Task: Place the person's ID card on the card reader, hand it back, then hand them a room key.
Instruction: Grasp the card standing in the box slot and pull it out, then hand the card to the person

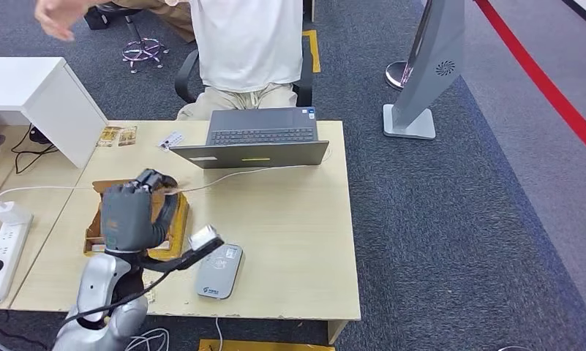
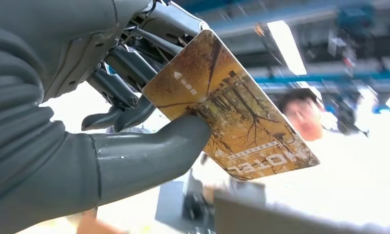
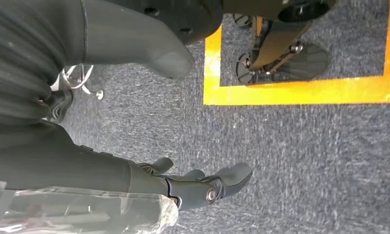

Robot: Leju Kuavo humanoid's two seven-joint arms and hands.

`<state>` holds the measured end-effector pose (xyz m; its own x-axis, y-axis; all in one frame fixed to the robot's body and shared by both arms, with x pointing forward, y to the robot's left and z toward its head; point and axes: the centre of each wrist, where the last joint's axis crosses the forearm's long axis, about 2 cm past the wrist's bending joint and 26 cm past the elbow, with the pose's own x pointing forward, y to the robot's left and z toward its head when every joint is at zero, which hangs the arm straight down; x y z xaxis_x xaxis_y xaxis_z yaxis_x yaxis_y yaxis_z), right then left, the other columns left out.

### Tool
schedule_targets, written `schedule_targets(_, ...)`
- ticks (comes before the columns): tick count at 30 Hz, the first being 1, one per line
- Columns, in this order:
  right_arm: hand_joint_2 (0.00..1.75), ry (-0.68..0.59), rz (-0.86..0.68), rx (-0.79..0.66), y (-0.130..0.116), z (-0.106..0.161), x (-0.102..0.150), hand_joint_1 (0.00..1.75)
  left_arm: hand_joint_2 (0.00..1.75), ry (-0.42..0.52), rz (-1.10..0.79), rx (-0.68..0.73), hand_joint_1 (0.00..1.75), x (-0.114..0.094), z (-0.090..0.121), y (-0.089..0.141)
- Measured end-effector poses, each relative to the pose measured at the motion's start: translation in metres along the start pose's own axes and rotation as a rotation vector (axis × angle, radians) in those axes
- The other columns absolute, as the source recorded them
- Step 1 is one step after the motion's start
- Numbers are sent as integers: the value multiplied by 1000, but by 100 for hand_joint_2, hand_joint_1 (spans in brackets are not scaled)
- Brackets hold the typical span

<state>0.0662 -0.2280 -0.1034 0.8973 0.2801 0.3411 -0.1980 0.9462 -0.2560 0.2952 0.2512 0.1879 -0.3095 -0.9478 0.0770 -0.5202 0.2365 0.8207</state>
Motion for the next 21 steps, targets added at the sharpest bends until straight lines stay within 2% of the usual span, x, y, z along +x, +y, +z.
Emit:
schedule_targets(5, 175, -12, 29, 0, -1, -1, 7, 0, 175, 3, -169, 78, 175, -43, -70, 4)
schedule_targets(8, 175, -2, 41, 6, -1, -2, 9, 0, 175, 35, -269, 76, 175, -70, -103, 4)
schedule_targets(11, 175, 11, 45, 12, -1, -2, 9, 0, 175, 74, -330, 40, 175, -87, -123, 1)
schedule_targets(15, 175, 23, 47, 16, 0, -2, 9, 0, 175, 108, -363, -5, 175, -98, -136, -5)
schedule_targets(19, 175, 28, 48, 17, 0, -2, 9, 0, 175, 117, -368, -43, 0, -99, -138, -13)
schedule_targets(21, 175, 28, 47, 17, 0, -2, 9, 0, 175, 118, -365, -61, 0, -97, -137, -16)
